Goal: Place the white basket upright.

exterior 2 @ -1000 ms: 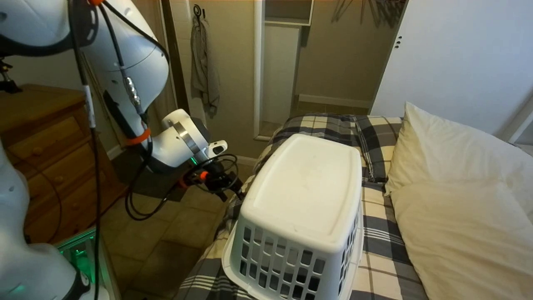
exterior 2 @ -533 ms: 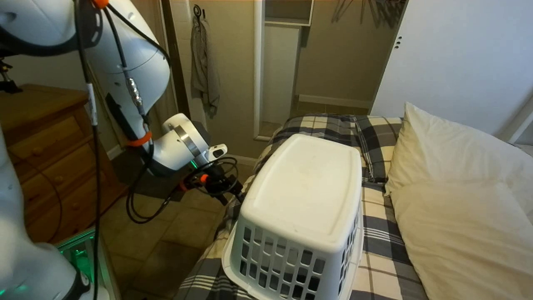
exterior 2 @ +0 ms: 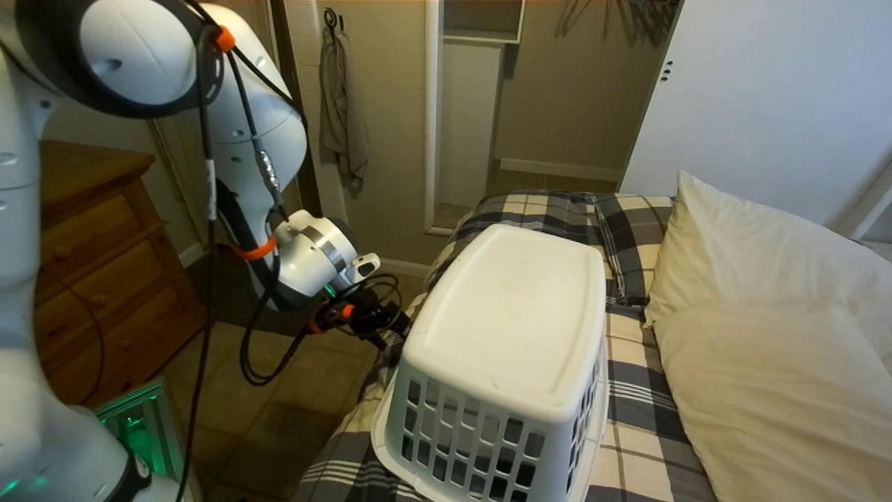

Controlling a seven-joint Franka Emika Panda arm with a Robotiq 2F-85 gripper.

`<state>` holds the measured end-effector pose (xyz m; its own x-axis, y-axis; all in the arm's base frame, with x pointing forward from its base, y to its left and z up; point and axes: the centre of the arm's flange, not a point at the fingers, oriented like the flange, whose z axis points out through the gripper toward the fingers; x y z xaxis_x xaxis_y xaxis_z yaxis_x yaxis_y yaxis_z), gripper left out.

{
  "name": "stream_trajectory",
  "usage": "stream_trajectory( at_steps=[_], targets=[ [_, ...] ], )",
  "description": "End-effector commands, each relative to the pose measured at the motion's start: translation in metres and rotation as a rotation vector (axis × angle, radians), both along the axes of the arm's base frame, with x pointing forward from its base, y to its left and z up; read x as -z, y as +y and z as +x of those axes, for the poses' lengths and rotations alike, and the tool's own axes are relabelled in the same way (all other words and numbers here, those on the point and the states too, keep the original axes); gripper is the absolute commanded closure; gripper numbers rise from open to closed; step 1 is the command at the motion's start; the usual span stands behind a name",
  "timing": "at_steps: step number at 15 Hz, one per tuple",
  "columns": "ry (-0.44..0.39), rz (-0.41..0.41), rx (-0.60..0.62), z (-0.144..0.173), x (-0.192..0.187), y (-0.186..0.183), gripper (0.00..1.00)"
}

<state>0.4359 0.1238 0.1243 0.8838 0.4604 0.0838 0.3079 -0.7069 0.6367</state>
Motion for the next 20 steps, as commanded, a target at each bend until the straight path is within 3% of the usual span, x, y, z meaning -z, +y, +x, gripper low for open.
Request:
stream_trajectory(
  at_steps=[1,13,14,19,20],
  targets=[
    [-0.043,-0.015,-0.026,0.019,0.031,-0.012,0.00],
    [-0.008,-0.067,-0.040,0.037,0.076,-0.018,0.03],
    [-0.015,-0.076,-0.035,0.038,0.075,-0.021,0.13],
    [-0.067,-0.109,-0.007,0.043,0.049,-0.035,0.40],
    [-0.073,-0.114,-0.003,0.044,0.044,-0.037,0.61]
  ],
)
